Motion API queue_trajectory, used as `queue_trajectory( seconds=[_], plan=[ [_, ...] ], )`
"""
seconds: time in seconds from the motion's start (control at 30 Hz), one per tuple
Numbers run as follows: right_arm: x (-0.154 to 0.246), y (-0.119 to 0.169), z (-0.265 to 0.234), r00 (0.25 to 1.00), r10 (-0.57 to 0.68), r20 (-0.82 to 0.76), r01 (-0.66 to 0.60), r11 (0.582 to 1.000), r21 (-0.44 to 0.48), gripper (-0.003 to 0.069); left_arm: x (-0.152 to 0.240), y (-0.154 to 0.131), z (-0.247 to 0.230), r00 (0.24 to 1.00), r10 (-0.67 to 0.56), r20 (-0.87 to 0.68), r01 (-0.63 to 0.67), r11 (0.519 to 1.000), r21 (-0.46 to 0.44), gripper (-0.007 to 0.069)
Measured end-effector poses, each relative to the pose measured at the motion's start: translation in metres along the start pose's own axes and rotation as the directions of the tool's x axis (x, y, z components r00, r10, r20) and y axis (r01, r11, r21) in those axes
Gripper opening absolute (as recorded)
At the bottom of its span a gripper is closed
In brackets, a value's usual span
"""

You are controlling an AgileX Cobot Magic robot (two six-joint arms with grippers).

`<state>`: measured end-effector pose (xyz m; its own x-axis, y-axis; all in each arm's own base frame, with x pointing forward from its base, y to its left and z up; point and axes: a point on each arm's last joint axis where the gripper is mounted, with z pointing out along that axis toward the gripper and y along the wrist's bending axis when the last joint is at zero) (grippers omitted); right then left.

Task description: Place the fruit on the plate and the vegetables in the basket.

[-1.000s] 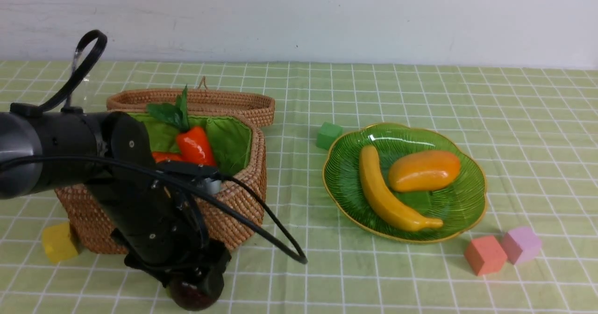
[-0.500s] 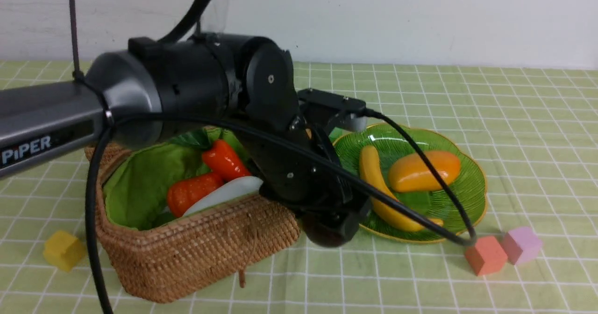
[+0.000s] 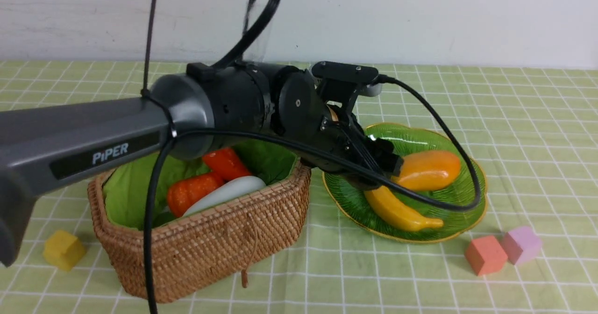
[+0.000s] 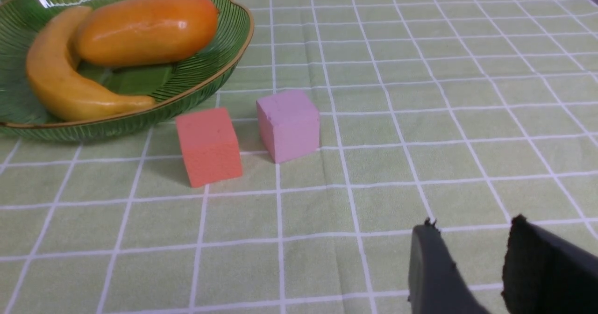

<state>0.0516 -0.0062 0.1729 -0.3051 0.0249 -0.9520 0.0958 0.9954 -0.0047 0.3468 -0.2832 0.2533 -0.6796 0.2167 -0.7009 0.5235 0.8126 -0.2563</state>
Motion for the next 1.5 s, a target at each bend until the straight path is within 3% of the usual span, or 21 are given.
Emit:
queue_trajectory(
  seconds=[0.23, 0.47, 0.7, 0.97, 1.1, 1.23, 1.4, 1.5],
  plan=[
    [0.0, 0.0, 0.0, 1.0, 0.0, 0.0, 0.0, 1.0, 0.0, 0.024, 0.01, 0.007, 0.027, 1.0, -0.011, -0.002, 0.011, 1.0, -0.015, 0.0541],
    [0.0, 0.0, 0.0, 1.0, 0.0, 0.0, 0.0, 1.0, 0.0, 0.024, 0.01, 0.007, 0.028, 1.0, -0.011, 0.001, 0.011, 1.0, -0.014, 0.0547],
    [0.0, 0.0, 0.0, 1.0, 0.0, 0.0, 0.0, 1.0, 0.0, 0.024, 0.011, 0.006, 0.028, 1.0, -0.012, -0.015, 0.012, 1.0, -0.013, 0.0627],
    [0.0, 0.0, 0.0, 1.0, 0.0, 0.0, 0.0, 1.0, 0.0, 0.024, 0.008, 0.003, 0.015, 0.999, 0.01, -0.037, -0.01, 1.0, -0.005, 0.0617],
    [0.0, 0.0, 0.0, 1.0, 0.0, 0.0, 0.0, 1.0, 0.0, 0.024, -0.004, -0.005, -0.015, 0.997, 0.077, -0.025, -0.076, 0.997, 0.013, 0.0553],
    [0.0, 0.0, 0.0, 1.0, 0.0, 0.0, 0.0, 1.0, 0.0, 0.024, -0.02, -0.017, -0.069, 0.989, 0.145, 0.014, -0.145, 0.989, 0.039, 0.0426],
    [0.0, 0.0, 0.0, 1.0, 0.0, 0.0, 0.0, 1.0, 0.0, 0.024, -0.022, -0.029, -0.156, 0.975, 0.22, -0.022, -0.219, 0.975, 0.046, 0.0171],
    [0.0, 0.0, 0.0, 1.0, 0.0, 0.0, 0.0, 1.0, 0.0, 0.024, -0.01, -0.026, -0.205, 0.971, 0.206, -0.123, -0.208, 0.978, -0.006, 0.0024]
  ],
)
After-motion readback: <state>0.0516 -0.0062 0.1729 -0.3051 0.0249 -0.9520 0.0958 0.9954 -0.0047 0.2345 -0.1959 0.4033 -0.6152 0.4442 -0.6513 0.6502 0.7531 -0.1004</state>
